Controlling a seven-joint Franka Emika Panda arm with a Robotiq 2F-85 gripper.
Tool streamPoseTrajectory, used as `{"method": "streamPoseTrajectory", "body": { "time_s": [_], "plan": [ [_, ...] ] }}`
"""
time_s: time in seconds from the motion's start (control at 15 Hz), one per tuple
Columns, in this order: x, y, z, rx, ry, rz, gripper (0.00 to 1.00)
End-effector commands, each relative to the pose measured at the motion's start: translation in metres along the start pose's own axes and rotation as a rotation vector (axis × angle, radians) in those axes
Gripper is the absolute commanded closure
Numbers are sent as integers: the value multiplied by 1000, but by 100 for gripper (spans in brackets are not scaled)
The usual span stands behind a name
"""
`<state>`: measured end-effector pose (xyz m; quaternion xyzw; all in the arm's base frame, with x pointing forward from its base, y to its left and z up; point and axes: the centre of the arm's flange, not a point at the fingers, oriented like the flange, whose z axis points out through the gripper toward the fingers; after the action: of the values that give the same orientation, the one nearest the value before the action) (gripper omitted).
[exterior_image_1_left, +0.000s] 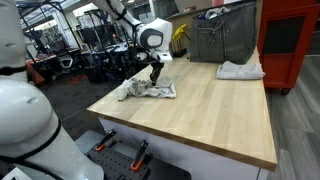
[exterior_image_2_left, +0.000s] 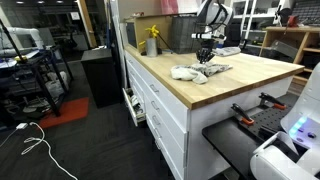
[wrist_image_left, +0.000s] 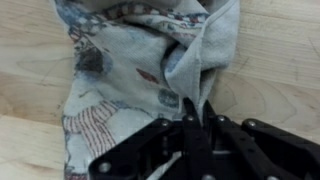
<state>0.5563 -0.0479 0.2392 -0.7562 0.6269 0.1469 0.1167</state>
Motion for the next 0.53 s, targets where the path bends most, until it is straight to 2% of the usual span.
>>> {"method": "streamPoseTrajectory", "body": {
  "time_s": [0.0,0.47],
  "plan": [
    [-10,-21,-22,15,101,41,97],
    [0,-57,-39,-13,277,94,97]
  ]
}}
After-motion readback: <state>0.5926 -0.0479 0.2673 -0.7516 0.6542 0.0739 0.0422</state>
